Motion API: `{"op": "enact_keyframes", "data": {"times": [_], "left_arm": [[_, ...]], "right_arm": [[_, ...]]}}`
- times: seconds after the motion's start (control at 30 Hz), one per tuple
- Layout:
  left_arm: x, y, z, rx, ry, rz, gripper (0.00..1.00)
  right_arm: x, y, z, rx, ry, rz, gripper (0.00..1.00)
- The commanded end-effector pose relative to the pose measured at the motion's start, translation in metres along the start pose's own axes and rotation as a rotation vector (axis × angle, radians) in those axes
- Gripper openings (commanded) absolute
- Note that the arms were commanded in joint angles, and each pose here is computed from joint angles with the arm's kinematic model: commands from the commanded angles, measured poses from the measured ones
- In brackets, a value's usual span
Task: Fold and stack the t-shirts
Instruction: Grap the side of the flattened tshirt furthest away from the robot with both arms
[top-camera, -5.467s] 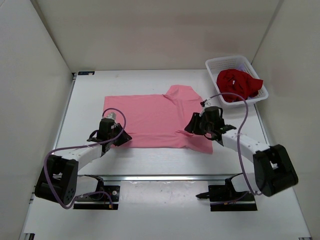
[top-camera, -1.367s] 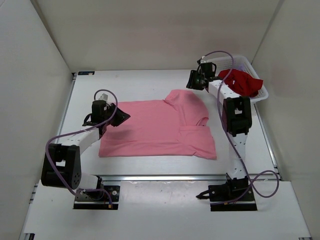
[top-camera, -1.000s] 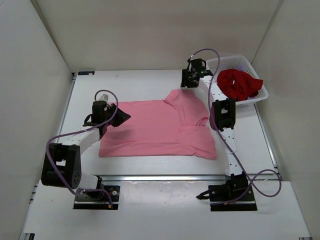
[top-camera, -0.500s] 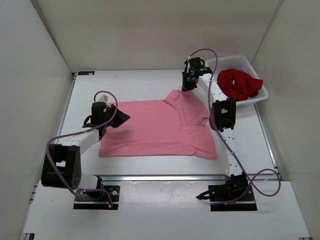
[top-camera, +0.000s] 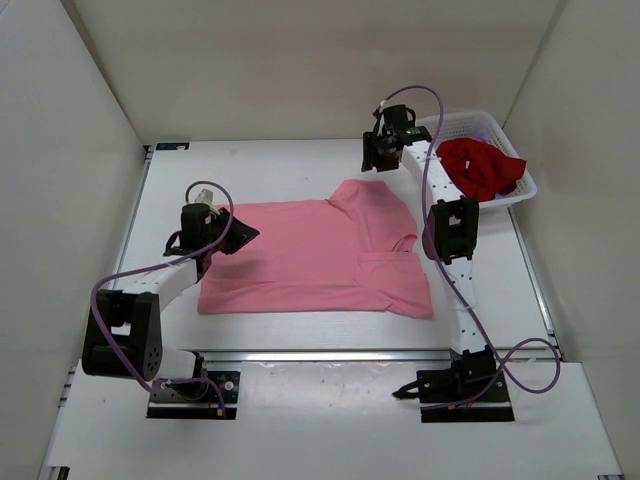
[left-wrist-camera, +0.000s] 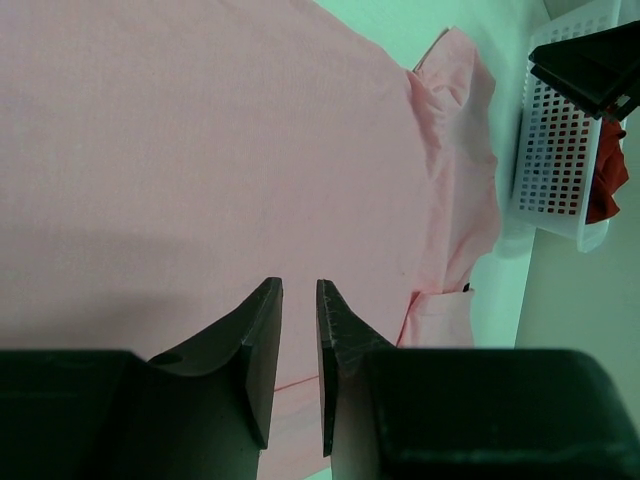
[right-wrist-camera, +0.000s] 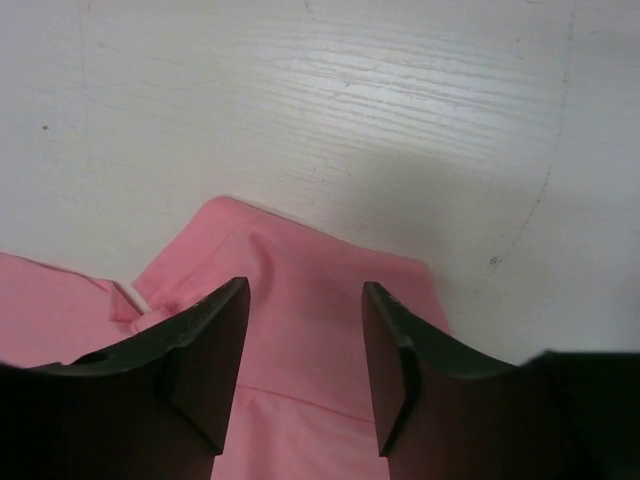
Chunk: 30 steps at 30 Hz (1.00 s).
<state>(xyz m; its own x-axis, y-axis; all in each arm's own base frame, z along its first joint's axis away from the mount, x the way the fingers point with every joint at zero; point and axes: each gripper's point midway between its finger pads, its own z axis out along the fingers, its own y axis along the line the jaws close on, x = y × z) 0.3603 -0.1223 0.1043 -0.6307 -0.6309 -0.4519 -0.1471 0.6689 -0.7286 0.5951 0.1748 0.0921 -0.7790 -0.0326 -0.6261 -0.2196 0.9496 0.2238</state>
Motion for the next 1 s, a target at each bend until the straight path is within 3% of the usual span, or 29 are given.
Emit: {"op": "enact_keyframes", "data": {"times": [0.0,0.17,0.57,0.67,0.73,0.97], "left_arm": [[-0.008,-0.011,-0.008,0.044,-0.035,0.013,0.31],[-0.005,-0.011,-0.006,0.046,-0.028,0.016,0.32],[-0.004,-0.01,-0.005,0.043,-0.028,0.014,0.31],[-0.005,-0.012,-0.005,0.051,-0.034,0.015,0.32],[-0.002,-0.009,-0.005,0.042,-0.027,0.01,0.31],[-0.004,-0.017,-0.007,0.062,-0.03,0.017,0.31]], "right_arm": [[0.001,-0.017,0.001,0.051,-0.003,-0.003,0.48],[0.018,-0.024,0.019,0.056,0.04,-0.009,0.64],[0.031,-0.025,0.036,0.036,0.064,-0.009,0.54],[0.032,-0.02,0.035,0.022,0.07,-0.009,0.13],[0.019,-0.018,0.027,0.033,0.041,-0.015,0.0],[-0.014,0.008,-0.03,0.131,-0.031,-0.087,0.0]]}}
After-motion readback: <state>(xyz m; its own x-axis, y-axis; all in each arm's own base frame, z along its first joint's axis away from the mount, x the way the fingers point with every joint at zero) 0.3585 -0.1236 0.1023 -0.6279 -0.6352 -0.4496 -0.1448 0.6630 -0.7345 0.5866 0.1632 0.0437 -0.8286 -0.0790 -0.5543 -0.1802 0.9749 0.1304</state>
